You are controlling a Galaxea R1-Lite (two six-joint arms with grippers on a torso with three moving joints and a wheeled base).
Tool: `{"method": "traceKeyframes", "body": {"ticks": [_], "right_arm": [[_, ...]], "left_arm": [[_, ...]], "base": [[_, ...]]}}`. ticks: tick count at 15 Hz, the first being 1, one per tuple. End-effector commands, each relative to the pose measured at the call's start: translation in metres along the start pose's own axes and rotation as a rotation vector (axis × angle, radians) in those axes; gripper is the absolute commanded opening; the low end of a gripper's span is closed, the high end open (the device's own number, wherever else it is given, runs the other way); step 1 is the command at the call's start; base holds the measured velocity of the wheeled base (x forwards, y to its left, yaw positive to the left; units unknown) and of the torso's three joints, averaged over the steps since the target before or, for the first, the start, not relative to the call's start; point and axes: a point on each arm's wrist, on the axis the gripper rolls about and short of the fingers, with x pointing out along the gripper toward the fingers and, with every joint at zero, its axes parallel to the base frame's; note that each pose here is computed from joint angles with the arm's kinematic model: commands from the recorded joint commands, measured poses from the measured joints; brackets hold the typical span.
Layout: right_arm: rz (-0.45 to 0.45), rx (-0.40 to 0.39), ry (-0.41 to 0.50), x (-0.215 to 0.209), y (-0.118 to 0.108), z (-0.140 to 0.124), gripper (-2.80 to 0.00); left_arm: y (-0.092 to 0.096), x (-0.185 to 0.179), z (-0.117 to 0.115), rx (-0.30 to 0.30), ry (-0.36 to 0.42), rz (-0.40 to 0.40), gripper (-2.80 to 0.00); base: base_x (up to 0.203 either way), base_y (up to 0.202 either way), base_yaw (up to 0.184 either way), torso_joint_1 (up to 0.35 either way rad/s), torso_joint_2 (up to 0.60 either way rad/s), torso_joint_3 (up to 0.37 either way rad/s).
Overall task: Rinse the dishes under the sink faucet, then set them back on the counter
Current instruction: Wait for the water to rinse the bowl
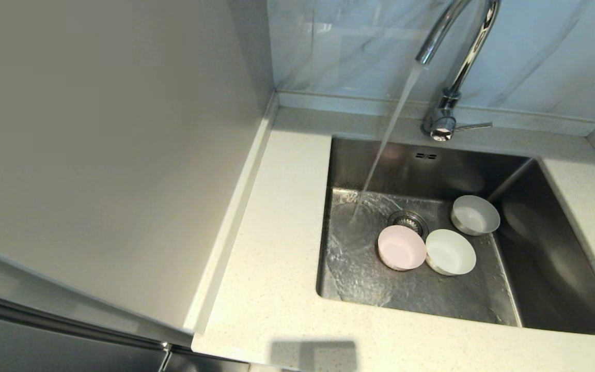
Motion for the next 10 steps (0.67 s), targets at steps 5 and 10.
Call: {"method": "traceKeyframes", "body": {"ticks": [5,10], "right_arm": [[-0.003,0.049,-0.001,-0.0003,-0.0001,-0.0006,-2.8],[-0.002,0.05,-0.002,-0.0004,-0.0001,-0.0002,-2.8]], "left_arm": [[0.0,-0.0002,0.0,0.0,-0.003,0.001,-2.8],[0.0,-0.0002,0.0,0.0,-0.003,0.001,-2.8]], "base": [[0.0,0.0,0.0,0.0,0.0,0.0],[0.0,0.0,0.0,0.0,0.0,0.0]]}}
